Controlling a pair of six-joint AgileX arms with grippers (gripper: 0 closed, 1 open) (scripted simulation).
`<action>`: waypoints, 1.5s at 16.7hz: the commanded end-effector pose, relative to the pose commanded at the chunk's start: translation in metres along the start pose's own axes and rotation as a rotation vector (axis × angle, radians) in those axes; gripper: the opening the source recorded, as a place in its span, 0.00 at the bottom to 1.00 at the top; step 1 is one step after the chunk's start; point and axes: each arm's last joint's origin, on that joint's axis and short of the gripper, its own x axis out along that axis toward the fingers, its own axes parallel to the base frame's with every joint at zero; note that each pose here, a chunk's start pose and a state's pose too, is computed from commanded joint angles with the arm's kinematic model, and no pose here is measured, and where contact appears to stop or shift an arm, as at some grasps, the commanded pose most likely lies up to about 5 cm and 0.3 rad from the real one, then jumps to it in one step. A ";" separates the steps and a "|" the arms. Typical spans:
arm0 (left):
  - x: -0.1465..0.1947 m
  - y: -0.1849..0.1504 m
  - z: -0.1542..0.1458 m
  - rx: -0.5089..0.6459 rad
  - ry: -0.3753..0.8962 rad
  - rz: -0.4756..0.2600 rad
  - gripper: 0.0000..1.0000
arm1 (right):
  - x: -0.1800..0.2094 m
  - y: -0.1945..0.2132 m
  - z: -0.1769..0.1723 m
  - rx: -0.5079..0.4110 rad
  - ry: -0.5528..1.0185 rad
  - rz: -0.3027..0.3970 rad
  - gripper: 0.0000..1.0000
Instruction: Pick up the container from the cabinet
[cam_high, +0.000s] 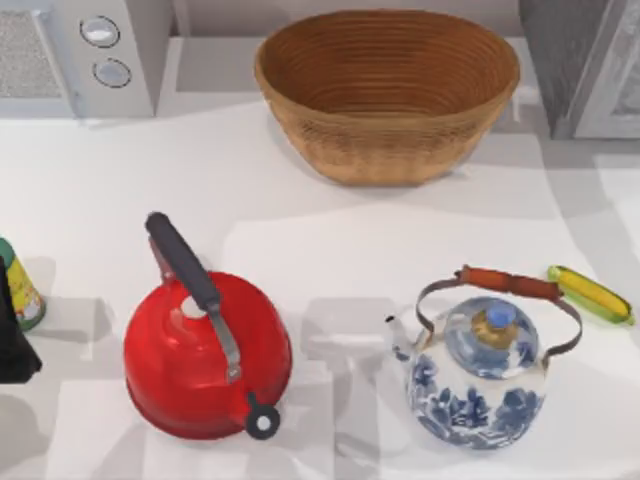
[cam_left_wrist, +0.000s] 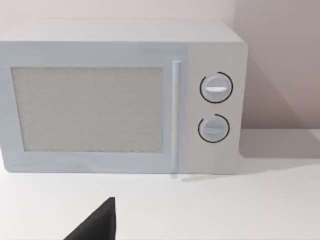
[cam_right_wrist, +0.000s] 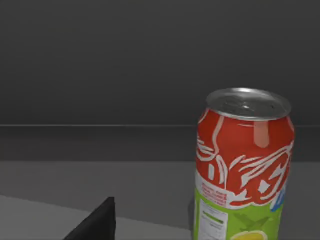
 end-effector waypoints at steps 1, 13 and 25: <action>0.000 0.000 0.000 0.000 0.000 0.000 1.00 | 0.001 0.000 -0.004 0.000 -0.002 -0.002 1.00; 0.000 0.000 0.000 0.000 0.000 0.000 1.00 | 0.030 0.001 -0.011 -0.001 -0.006 -0.008 1.00; 0.000 0.000 0.000 0.000 0.000 0.000 1.00 | 0.063 0.000 -0.013 -0.001 -0.005 -0.008 0.70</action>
